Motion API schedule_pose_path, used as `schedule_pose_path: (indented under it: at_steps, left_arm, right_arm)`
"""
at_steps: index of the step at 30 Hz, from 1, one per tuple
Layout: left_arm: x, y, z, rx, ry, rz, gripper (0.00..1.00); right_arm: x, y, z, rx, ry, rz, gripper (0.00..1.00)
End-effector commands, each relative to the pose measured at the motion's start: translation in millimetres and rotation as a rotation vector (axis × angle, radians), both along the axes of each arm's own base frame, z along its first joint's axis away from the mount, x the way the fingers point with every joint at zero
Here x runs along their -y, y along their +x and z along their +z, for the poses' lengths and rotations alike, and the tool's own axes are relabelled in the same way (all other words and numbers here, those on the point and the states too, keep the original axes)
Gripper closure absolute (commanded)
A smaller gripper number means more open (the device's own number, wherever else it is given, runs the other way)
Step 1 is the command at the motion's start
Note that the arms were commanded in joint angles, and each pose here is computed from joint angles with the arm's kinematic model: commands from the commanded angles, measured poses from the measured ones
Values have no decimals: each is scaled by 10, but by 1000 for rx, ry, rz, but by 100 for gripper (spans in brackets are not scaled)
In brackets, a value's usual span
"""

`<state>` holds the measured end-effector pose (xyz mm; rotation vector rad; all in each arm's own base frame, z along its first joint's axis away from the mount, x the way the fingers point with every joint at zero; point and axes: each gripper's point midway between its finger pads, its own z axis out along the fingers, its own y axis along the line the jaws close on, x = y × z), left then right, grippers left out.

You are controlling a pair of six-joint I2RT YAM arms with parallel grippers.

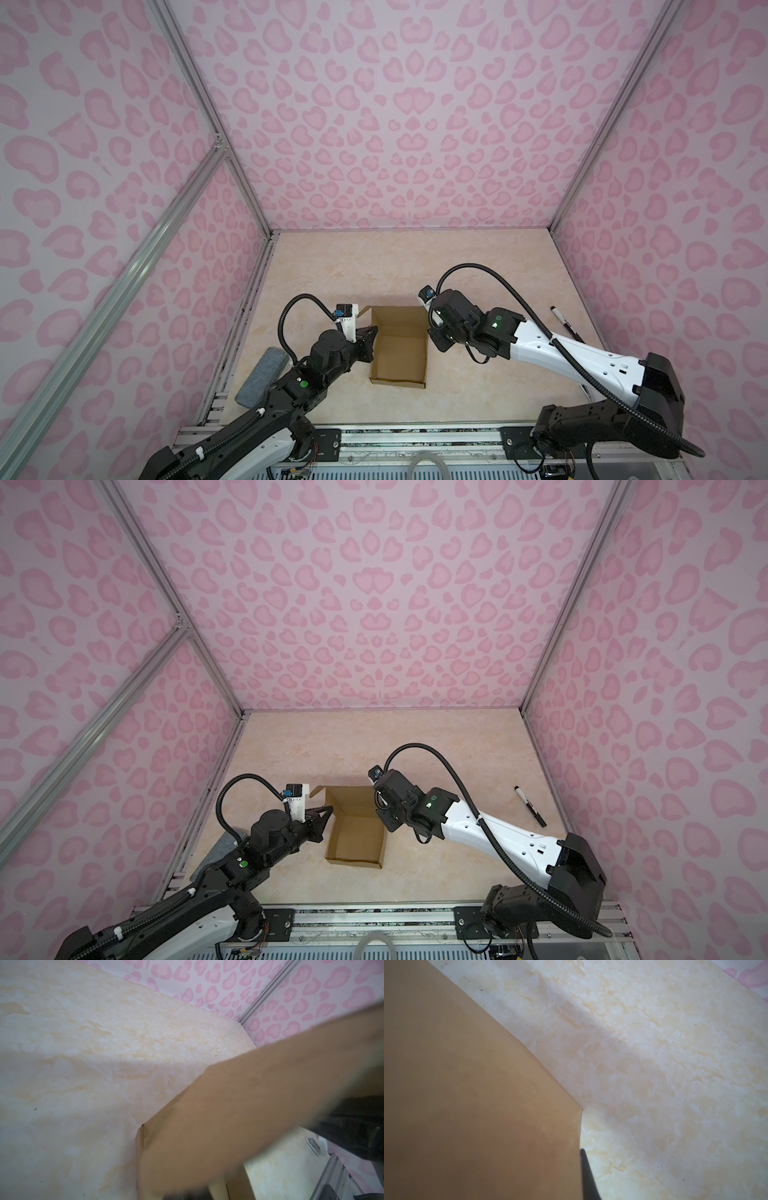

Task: Fold the paper box

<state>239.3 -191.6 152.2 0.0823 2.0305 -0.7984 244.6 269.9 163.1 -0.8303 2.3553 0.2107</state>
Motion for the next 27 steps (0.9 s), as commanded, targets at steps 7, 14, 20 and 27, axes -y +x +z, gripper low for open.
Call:
schedule_pose_path:
  at_steps: [7,14,20,27]
  left_arm:
    - [28,-61,-16,-7,-10,9,96]
    - [48,-93,-17,11,0,17,96]
    - [28,-103,-10,24,6,35,96]
    - [11,-118,-48,23,15,48,96]
  right_arm:
    - [-48,127,-114,-34,8,-144,99]
    - [-80,244,-65,3,57,-235,98]
    - [-135,303,-61,19,116,-292,97]
    - [-284,328,-96,5,149,-305,98]
